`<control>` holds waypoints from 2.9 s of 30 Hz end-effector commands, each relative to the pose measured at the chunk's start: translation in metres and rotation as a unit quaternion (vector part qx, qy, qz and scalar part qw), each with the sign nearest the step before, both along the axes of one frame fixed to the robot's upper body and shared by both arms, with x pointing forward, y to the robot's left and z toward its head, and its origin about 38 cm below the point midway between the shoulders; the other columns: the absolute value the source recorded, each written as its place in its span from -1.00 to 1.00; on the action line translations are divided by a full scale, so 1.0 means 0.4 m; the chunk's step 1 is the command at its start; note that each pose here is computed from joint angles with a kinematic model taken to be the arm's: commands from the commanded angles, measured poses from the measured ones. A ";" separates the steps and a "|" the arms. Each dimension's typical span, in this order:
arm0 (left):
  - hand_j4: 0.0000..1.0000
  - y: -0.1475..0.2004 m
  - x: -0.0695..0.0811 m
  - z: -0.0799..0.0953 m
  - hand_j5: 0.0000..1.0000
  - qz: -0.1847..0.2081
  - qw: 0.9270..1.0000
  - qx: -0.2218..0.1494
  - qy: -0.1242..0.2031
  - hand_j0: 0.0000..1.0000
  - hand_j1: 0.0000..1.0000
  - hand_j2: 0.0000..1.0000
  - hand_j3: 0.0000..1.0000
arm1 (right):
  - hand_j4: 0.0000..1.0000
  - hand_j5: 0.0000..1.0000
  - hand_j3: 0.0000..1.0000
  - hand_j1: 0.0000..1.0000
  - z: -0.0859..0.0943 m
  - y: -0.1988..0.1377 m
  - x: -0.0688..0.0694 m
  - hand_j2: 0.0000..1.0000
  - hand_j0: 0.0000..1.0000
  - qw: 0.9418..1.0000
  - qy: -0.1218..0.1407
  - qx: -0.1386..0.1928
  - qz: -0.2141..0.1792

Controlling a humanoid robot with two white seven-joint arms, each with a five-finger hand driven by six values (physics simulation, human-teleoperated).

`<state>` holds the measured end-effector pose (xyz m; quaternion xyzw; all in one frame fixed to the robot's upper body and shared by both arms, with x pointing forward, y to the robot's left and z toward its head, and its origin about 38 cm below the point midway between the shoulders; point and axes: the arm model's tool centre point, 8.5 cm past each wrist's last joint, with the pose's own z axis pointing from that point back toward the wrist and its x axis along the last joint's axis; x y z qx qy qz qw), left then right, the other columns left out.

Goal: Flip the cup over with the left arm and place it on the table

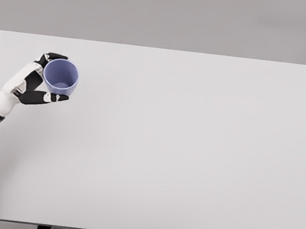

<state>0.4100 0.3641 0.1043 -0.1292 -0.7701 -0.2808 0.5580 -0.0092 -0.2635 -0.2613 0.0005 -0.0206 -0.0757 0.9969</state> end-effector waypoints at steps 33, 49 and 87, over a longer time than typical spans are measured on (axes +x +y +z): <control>-0.04 0.011 -0.002 -0.078 -0.04 0.018 0.988 -0.054 0.147 -0.04 -0.04 -0.04 -0.04 | 1.00 1.00 1.00 1.00 0.000 0.000 0.000 1.00 1.00 1.000 0.000 0.000 0.000; 0.64 0.036 -0.006 -0.063 0.64 0.020 0.989 -0.040 0.142 0.64 0.64 0.64 0.64 | 1.00 1.00 1.00 1.00 0.000 0.000 0.000 1.00 1.00 1.000 0.000 0.000 0.000; 1.00 0.076 -0.008 -0.042 1.00 0.033 0.990 -0.031 0.133 1.00 1.00 1.00 1.00 | 1.00 1.00 1.00 1.00 0.000 0.000 0.000 1.00 1.00 1.000 0.000 0.000 0.000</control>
